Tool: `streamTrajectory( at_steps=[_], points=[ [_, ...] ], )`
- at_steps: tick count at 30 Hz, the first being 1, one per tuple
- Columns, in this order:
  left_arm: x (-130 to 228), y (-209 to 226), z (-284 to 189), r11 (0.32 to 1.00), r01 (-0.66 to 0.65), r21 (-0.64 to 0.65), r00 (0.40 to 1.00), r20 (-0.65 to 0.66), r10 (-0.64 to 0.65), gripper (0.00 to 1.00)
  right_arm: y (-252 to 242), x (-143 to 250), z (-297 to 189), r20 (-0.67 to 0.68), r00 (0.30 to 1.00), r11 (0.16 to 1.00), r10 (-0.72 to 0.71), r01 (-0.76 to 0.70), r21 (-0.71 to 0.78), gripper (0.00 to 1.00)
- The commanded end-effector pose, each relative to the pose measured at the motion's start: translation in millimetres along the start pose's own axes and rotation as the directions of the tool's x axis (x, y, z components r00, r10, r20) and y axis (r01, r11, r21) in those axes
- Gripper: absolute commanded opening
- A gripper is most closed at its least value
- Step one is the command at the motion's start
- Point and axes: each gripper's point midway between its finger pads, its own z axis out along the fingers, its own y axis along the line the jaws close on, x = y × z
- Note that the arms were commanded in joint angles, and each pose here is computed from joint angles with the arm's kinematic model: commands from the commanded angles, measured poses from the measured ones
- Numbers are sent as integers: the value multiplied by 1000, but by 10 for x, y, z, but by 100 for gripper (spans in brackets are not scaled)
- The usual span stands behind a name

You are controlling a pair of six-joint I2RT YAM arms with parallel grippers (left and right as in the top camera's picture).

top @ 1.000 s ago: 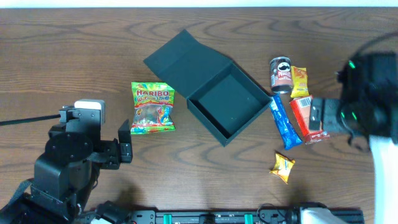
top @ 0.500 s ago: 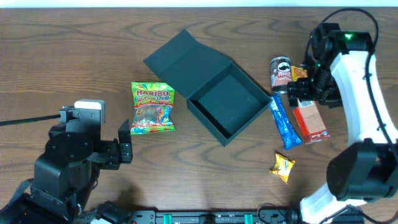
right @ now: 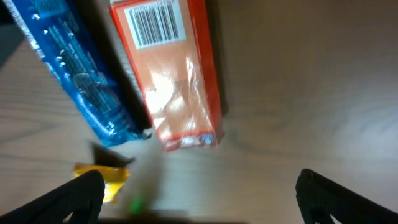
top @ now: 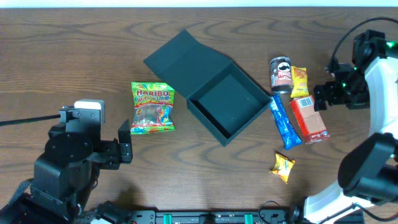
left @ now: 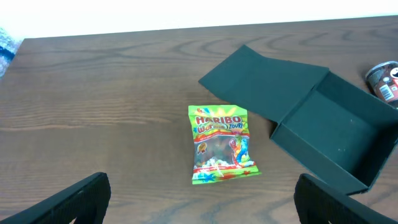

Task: Pack container
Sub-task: 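Reach the right gripper down to the red biscuit box and grasp it, then lift the red biscuit box and carry it over the black box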

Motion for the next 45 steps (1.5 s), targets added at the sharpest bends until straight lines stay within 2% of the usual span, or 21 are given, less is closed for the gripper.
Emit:
streamTrajectory(
  at_steps=[1, 3, 10, 15, 24, 34, 43, 45],
  points=[
    [-42, 47, -32, 1000, -10, -20, 1000, 15, 10, 95, 146, -56, 288, -16, 975, 975, -221, 221, -22, 99],
    [-42, 47, -32, 1000, -10, -20, 1000, 15, 10, 95, 264, -42, 503, -27, 951, 952, -307, 307, -19, 99],
    [-42, 47, -32, 1000, -10, -20, 1000, 15, 10, 95, 399, -68, 918, -8, 915, 915, -403, 403, 18, 99],
    [-42, 47, -32, 1000, -10, -20, 1000, 15, 10, 95, 357, -124, 976, -7, 915, 913, -402, 402, 69, 99],
    [-42, 47, -32, 1000, -10, -20, 1000, 15, 10, 95, 350, -104, 1162, -38, 917, 916, -396, 398, 45, 99],
    [-42, 47, -32, 1000, -10, -20, 1000, 15, 10, 95, 300, -130, 1196, -18, 958, 957, -286, 287, 49, 96],
    [-42, 47, -32, 1000, -10, -20, 1000, 15, 10, 95, 276, -82, 1301, -14, 964, 962, -267, 267, 51, 63],
    [-42, 47, -32, 1000, -10, -20, 1000, 15, 10, 95, 273, -86, 1301, -12, 964, 962, -266, 266, 52, 60]
  ],
)
